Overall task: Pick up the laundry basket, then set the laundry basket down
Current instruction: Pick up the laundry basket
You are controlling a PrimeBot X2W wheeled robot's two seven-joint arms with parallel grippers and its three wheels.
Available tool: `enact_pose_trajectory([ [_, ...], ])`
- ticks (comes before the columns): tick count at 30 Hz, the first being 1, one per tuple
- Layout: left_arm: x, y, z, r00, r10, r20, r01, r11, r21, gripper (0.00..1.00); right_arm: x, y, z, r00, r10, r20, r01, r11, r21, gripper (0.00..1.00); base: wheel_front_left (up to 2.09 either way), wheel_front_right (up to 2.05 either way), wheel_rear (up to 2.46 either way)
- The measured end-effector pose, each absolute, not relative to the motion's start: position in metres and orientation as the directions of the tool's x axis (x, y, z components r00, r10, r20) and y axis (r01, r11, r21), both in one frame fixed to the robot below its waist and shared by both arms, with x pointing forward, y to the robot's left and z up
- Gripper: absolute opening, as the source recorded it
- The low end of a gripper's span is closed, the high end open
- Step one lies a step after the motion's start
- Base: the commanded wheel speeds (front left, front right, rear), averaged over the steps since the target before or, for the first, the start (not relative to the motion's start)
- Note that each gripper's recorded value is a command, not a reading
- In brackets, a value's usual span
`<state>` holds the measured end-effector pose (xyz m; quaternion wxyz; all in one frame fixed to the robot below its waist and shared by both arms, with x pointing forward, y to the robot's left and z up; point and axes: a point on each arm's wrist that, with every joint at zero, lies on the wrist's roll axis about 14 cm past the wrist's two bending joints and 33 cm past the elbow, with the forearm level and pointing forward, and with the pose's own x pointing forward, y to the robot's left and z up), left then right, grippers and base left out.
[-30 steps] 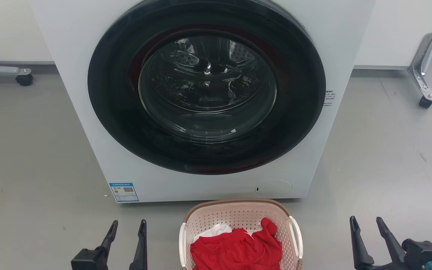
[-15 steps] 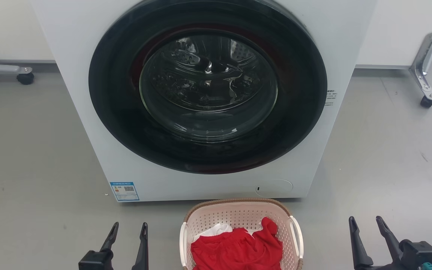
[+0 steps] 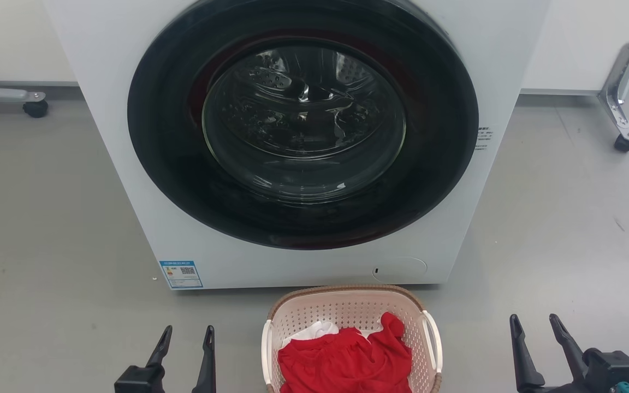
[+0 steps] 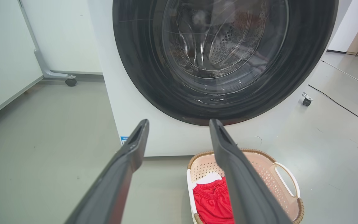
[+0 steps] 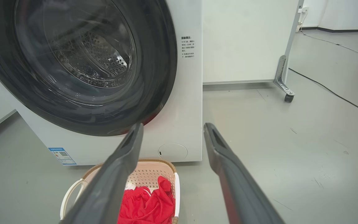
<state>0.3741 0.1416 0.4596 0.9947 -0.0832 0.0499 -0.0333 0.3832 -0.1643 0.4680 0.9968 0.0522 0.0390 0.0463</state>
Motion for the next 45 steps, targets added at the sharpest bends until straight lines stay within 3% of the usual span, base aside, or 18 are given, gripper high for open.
enact_pose_trajectory([
  [15, 0.383, 0.138, 0.446, 0.988, -0.077, -0.131, 0.054, 0.983, -0.173, 1.0, 0.393, -0.165, 0.459, 0.991, 0.098, -0.095, -0.088, 0.99, 0.107, 1.0, 0.0, 0.0, 0.0],
  [45, 0.456, 0.109, 0.389, 0.963, -0.139, -0.229, 0.089, 0.972, -0.217, 1.0, 0.461, -0.173, 0.402, 0.977, 0.088, -0.193, -0.071, 0.993, 0.097, 1.0, 0.0, 0.0, 0.0],
])
